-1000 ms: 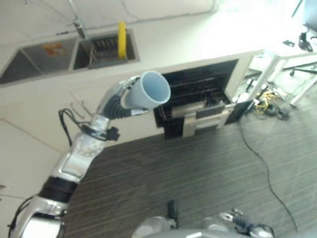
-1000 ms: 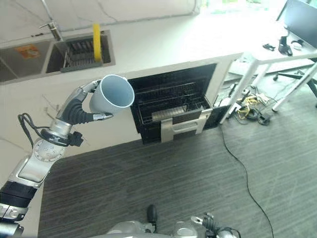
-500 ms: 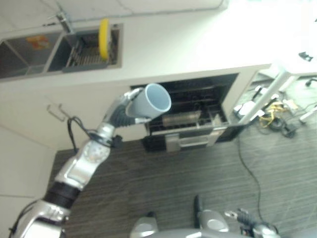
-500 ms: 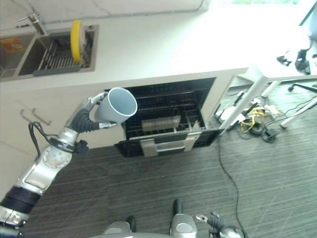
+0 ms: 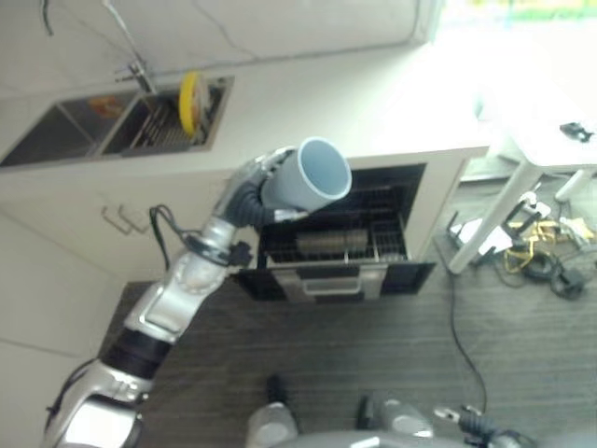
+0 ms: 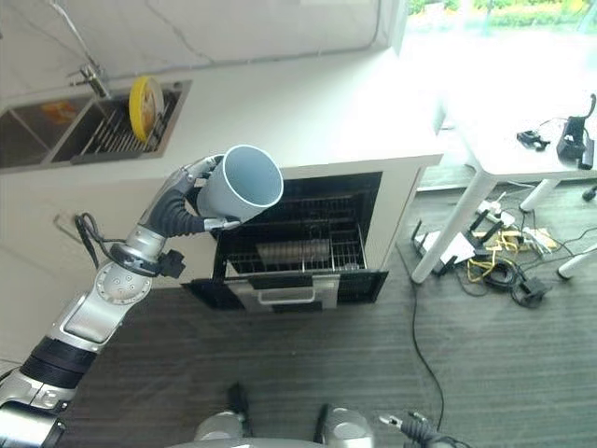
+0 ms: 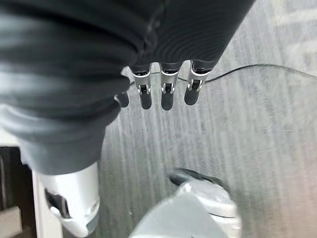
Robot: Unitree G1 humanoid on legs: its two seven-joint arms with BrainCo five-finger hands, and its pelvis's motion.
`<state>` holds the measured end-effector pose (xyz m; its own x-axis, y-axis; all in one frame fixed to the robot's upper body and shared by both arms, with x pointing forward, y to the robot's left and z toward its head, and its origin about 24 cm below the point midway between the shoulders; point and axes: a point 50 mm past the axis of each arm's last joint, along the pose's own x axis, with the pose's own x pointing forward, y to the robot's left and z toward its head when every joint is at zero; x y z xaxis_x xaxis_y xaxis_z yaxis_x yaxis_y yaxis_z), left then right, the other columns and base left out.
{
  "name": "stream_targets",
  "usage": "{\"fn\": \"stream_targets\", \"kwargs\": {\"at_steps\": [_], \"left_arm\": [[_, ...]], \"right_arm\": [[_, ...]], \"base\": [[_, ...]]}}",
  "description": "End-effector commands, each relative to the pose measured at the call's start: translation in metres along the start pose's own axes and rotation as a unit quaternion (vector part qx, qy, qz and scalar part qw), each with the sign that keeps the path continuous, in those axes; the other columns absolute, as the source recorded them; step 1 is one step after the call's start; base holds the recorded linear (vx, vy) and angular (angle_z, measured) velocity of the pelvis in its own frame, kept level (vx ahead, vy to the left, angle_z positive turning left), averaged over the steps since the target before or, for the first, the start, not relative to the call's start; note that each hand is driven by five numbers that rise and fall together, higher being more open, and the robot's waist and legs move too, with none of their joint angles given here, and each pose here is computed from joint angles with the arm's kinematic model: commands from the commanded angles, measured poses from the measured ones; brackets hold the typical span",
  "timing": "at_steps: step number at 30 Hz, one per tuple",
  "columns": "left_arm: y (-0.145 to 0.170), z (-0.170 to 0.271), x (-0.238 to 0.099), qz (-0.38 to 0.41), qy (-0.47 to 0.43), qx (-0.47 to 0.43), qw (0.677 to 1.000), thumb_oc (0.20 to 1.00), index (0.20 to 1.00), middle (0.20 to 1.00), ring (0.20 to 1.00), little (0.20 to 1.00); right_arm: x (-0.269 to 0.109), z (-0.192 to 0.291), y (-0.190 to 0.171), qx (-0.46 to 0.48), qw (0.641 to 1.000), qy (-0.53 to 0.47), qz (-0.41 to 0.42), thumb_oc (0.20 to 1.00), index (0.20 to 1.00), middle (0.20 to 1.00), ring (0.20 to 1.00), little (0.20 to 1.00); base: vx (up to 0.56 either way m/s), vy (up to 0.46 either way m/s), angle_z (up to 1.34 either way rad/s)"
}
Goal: Place the dishes in the dishwasher.
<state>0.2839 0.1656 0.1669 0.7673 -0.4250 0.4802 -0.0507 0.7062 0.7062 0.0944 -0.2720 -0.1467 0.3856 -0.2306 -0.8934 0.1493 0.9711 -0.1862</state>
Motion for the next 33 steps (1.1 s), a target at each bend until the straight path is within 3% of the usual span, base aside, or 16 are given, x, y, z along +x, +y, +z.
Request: {"fn": "stream_targets", "kwargs": {"at_steps": [1, 8, 17, 22, 26, 33], "left_arm": [[0.025, 0.013, 0.013, 0.054, -0.046, 0.015, 0.997, 0.200, 0.200, 0.200, 0.200, 0.200], [0.026, 0.007, 0.010, 0.056, -0.029, 0.038, 0.997, 0.200, 0.200, 0.200, 0.200, 0.200], [0.034, 0.005, 0.006, 0.101, -0.021, -0.028, 0.994, 0.200, 0.200, 0.200, 0.200, 0.200], [0.025, -0.011, -0.007, 0.158, 0.032, -0.139, 0.977, 0.200, 0.200, 0.200, 0.200, 0.200], [-0.010, -0.044, -0.027, 0.225, 0.169, -0.299, 0.912, 0.200, 0.200, 0.200, 0.200, 0.200], [-0.023, -0.047, -0.043, 0.289, 0.193, -0.293, 0.891, 0.200, 0.200, 0.200, 0.200, 0.200]], "right_arm": [[-0.001, -0.002, -0.003, 0.041, 0.999, -0.006, -0.013, 1.000, 1.000, 1.000, 1.000, 1.000], [-0.002, -0.010, 0.012, 0.042, 0.999, 0.004, 0.018, 1.000, 1.000, 1.000, 1.000, 1.000], [-0.007, 0.034, 0.001, 0.090, 0.988, -0.124, 0.032, 1.000, 1.000, 1.000, 1.000, 1.000], [-0.030, 0.070, 0.009, 0.144, 0.953, -0.250, 0.097, 1.000, 1.000, 1.000, 1.000, 1.000], [-0.061, 0.100, 0.014, 0.159, 0.910, -0.363, 0.124, 1.000, 1.000, 1.000, 1.000, 1.000], [-0.114, 0.146, 0.000, 0.149, 0.837, -0.514, 0.115, 1.000, 1.000, 1.000, 1.000, 1.000]], "base": [[0.10, 0.149, -0.21], [0.10, -0.114, 0.13], [0.02, -0.025, -0.04], [-0.01, -0.044, -0.09], [-0.04, -0.031, -0.35], [-0.04, 0.008, -0.32]]}}
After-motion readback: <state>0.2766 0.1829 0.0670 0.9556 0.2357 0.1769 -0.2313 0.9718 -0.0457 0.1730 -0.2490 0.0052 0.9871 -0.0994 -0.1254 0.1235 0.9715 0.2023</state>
